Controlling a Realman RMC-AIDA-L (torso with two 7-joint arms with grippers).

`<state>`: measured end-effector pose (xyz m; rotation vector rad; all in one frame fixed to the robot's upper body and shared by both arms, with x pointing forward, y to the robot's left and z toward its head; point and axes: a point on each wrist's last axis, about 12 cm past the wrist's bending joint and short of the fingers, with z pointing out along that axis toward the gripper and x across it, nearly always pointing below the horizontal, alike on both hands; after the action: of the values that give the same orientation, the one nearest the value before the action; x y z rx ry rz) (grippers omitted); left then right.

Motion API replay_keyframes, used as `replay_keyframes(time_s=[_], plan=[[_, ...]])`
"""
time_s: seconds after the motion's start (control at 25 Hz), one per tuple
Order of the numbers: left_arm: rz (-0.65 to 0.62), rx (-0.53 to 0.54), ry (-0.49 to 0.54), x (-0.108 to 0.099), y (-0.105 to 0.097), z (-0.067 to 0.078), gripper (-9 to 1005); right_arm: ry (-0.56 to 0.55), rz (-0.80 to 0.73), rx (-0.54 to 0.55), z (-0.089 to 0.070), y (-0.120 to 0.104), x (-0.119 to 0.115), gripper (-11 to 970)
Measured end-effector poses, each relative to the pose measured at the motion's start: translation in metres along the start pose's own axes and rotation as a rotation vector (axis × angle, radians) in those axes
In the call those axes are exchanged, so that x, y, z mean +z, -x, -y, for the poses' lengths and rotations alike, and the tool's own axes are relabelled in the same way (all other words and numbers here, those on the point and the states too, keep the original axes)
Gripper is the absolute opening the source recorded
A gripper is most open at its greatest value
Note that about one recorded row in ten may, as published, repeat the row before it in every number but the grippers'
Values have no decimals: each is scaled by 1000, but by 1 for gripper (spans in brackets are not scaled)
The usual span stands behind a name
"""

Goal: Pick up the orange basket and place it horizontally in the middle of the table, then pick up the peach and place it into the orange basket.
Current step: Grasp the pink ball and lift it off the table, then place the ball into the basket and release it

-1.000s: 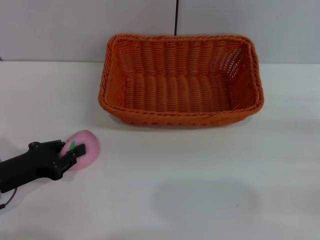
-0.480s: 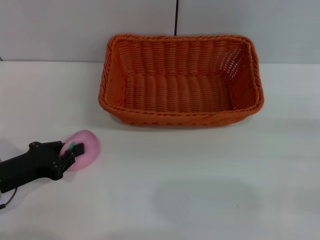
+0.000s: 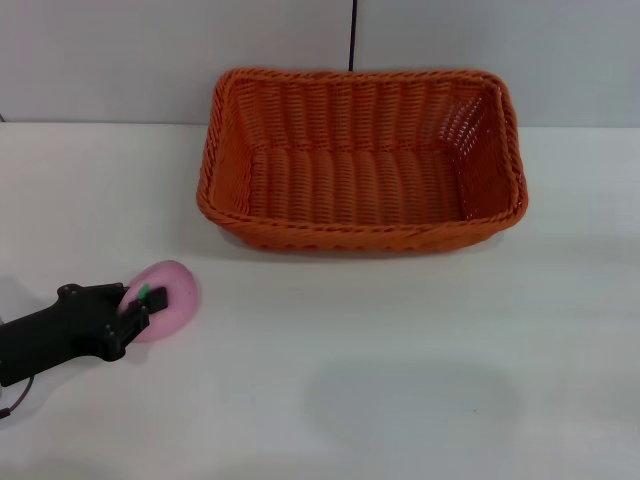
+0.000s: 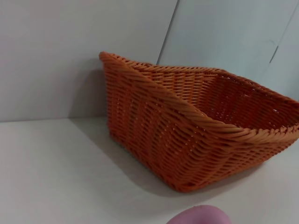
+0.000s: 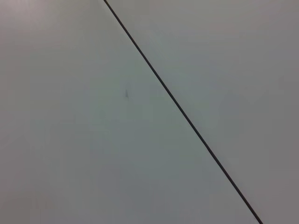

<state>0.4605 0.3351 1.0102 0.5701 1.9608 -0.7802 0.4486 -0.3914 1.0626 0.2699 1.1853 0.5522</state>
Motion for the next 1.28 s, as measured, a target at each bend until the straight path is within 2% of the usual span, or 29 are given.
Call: replay_keyframes(time_s=[0.2, 0.28, 0.44, 0.6, 0.8, 0.84, 0.96, 1.04, 1.16, 1.28], plan=[[26, -4, -27, -1, 3, 3, 94, -2, -1, 0, 0, 0, 0, 544], [120, -5, -50, -8, 15, 4, 93, -2, -1, 0, 0, 0, 0, 544], [271, -15, 1, -17, 36, -2, 90, -3, -1, 1, 0, 0, 0, 544], [378, -24, 15, -12, 52, -6, 88, -7, -3, 9, 0, -2, 0, 544], [450, -53, -104, 27, 79, 2, 85, -9, -8, 13, 0, -3, 1, 544], [443, -71, -144, 43, 85, 6, 84, -8, -10, 14, 0, -4, 1, 544], [405, -88, -206, 68, 93, 14, 80, -3, -16, 18, -1, -5, 2, 545], [328, -90, -253, 91, 99, 22, 77, -3, -17, 19, -1, -6, 3, 545], [236, -116, -266, 107, 102, 24, 69, -2, -17, 20, -2, -6, 3, 545], [199, -133, -254, 112, 102, 23, 60, -5, -19, 20, -1, -6, 3, 545]])
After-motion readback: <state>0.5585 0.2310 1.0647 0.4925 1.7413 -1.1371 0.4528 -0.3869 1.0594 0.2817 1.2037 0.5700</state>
